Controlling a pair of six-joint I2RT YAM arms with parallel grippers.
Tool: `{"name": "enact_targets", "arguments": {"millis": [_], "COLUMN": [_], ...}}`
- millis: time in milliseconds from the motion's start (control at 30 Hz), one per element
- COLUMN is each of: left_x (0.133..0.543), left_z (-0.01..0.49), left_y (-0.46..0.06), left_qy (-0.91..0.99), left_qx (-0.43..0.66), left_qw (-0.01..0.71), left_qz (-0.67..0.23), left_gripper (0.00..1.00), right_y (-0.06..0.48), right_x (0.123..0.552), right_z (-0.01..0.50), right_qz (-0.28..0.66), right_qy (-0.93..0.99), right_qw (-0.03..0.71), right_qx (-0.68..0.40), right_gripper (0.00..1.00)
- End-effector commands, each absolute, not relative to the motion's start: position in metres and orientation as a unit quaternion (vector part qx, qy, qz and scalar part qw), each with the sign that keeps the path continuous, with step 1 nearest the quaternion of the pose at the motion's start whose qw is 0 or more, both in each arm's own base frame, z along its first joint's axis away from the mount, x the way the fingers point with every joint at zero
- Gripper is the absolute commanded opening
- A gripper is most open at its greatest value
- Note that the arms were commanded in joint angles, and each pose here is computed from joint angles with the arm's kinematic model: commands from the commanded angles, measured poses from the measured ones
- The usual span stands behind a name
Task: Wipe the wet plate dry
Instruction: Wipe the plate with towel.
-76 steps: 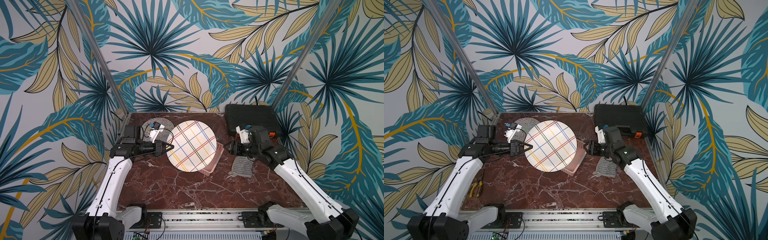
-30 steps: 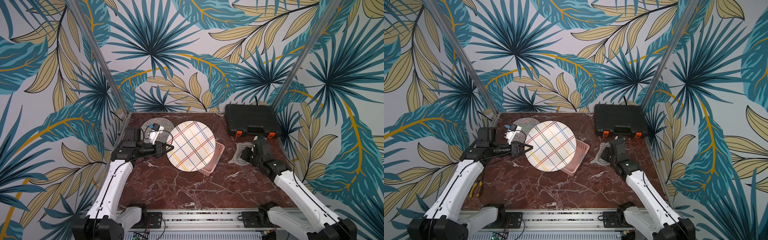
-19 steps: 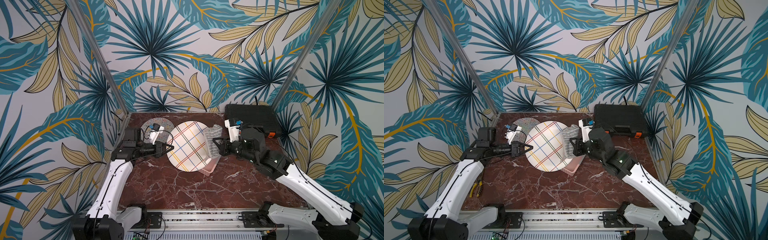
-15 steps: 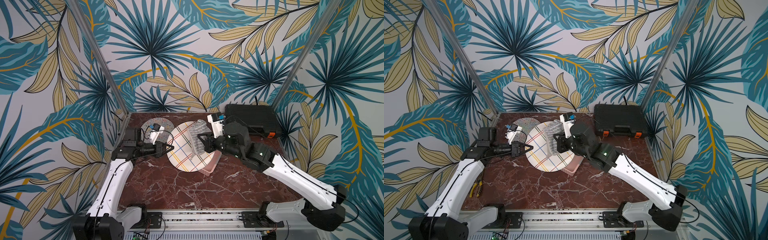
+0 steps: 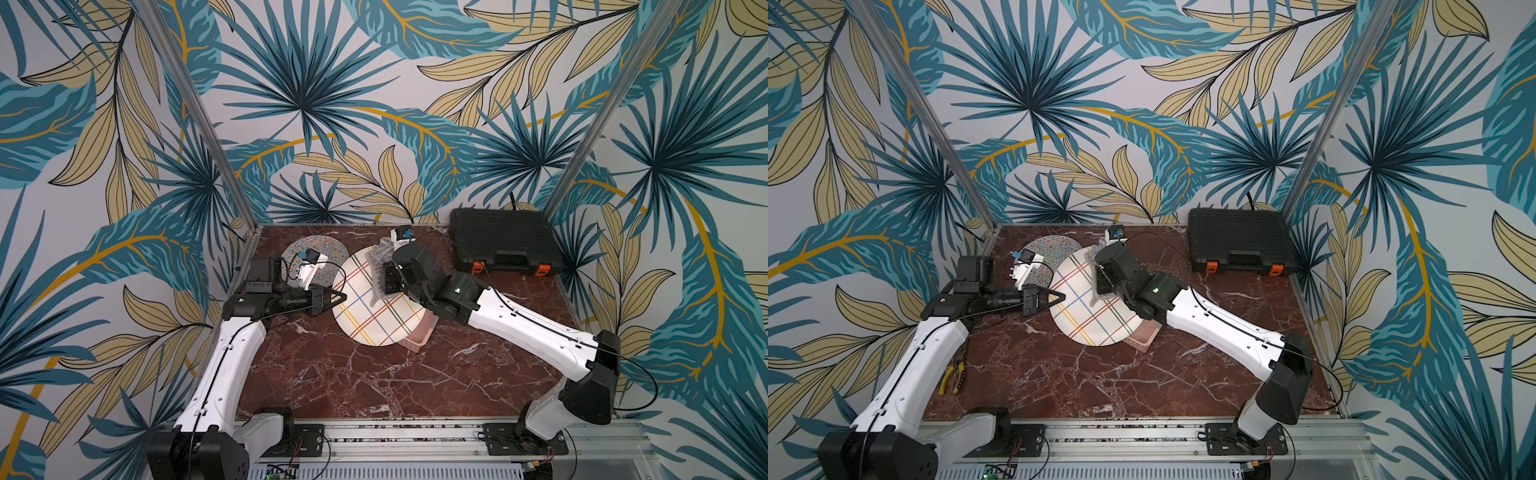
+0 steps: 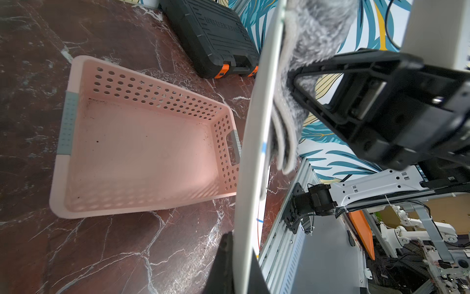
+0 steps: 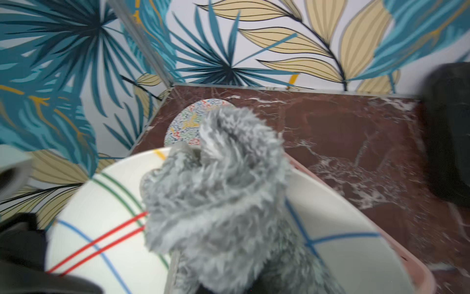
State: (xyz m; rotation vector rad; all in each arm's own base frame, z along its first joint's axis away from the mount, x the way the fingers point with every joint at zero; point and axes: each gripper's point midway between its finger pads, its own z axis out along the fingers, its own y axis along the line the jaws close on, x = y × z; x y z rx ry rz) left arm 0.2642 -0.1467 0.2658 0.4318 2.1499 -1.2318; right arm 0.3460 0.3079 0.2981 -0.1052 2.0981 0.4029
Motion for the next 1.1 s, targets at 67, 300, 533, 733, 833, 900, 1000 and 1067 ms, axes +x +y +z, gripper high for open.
{"name": "enact_targets", "arguments": {"millis": [67,300,533,733,833,900,1000,1067], "left_x": [0.250,0.252,0.253,0.253,0.253,0.253,0.252,0.252], "left_z": [0.304,0.300,0.299,0.298,0.298,0.300,0.302,0.303], "left_y": [-0.157,-0.157,-0.156,-0.156,-0.156,-0.156,-0.157,-0.157], "left_qy": [0.765,0.768,0.770,0.771,0.771,0.769,0.767,0.767], "left_qx": [0.219,0.215,0.213,0.212,0.211,0.212,0.212,0.212], "left_qw": [0.345,0.340,0.340,0.340,0.340,0.341,0.342,0.341], "left_qz": [-0.498,-0.498,-0.496,-0.494,-0.495,-0.497,-0.499,-0.501], "left_gripper": [0.00,0.00,0.00,0.00,0.00,0.00,0.00,0.00], "right_y": [0.232,0.297,0.399,0.418,0.388,0.358,0.308,0.278], "right_x": [0.344,0.334,0.310,0.300,0.308,0.313,0.316,0.313], "right_z": [0.274,0.287,0.295,0.285,0.278,0.267,0.242,0.226], "right_qz": [0.099,0.157,0.211,0.238,0.232,0.227,0.196,0.164], "right_qy": [0.868,0.866,0.852,0.854,0.863,0.871,0.884,0.893], "right_qw": [0.485,0.473,0.456,0.431,0.430,0.426,0.422,0.418], "right_qx": [0.034,-0.048,-0.146,-0.166,-0.130,-0.095,-0.052,-0.037], "right_gripper": [0.00,0.00,0.00,0.00,0.00,0.00,0.00,0.00]}}
